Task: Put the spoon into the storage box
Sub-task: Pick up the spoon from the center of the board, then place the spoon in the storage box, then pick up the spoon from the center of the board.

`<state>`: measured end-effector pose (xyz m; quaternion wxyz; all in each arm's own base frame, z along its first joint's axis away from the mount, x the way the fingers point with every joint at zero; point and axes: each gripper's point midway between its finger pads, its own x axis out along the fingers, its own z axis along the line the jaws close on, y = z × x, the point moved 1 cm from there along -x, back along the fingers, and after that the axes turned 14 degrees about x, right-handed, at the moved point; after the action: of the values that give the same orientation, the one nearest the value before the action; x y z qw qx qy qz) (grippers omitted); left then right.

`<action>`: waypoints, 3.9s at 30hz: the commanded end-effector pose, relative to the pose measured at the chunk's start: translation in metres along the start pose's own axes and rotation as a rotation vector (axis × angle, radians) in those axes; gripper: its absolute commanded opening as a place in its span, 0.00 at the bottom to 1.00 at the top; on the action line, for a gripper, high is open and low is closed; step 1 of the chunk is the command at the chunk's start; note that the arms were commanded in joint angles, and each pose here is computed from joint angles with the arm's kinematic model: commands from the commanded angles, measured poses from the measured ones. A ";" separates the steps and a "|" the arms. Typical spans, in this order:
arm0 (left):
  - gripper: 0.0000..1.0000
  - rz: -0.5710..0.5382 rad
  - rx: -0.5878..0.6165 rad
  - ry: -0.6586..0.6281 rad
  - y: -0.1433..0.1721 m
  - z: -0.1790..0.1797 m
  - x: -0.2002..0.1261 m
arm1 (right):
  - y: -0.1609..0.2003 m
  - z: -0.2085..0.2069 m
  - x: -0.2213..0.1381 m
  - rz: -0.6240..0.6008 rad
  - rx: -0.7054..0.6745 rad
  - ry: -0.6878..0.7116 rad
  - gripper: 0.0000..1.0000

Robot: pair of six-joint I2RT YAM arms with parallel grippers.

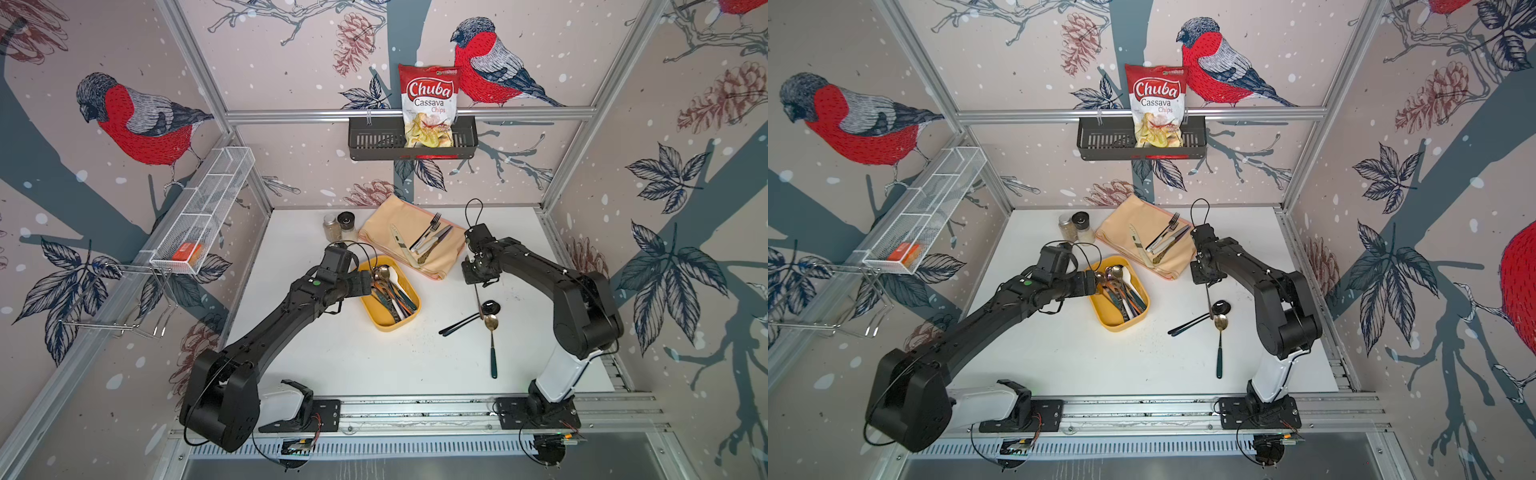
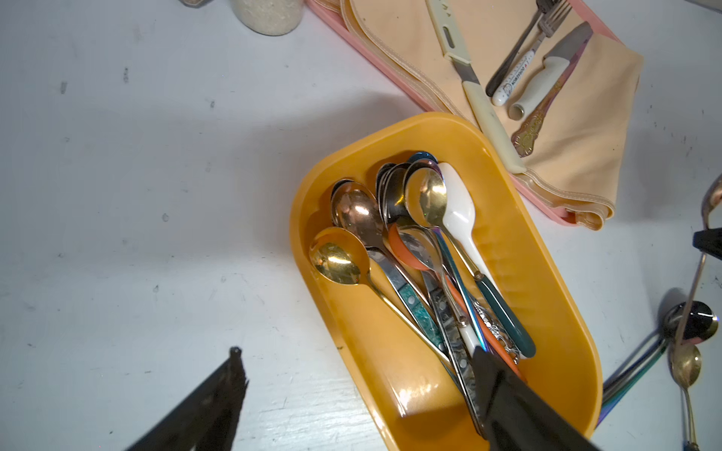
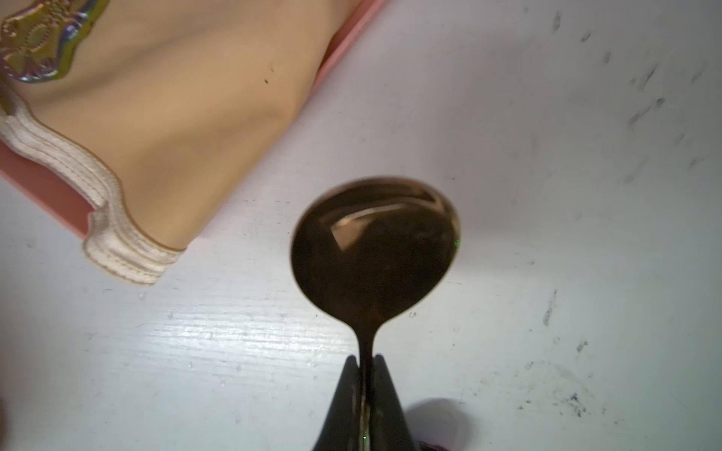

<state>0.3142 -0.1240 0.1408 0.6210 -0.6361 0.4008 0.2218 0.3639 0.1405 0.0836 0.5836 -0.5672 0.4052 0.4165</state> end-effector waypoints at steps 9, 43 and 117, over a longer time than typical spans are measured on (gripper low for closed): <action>0.92 -0.014 -0.202 0.052 0.026 0.029 0.002 | -0.028 0.082 -0.050 -0.064 -0.105 -0.072 0.09; 0.93 0.037 -0.431 0.125 0.077 0.058 0.016 | 0.026 0.270 -0.019 0.072 -0.368 -0.262 0.09; 0.91 0.043 0.058 0.110 0.017 -0.013 0.011 | 0.106 0.010 0.010 0.224 0.312 0.063 0.39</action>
<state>0.3049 -0.1379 0.1229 0.6078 -0.6245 0.4527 0.1889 0.2659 0.1510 0.0407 0.6022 -0.4325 0.5461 0.3899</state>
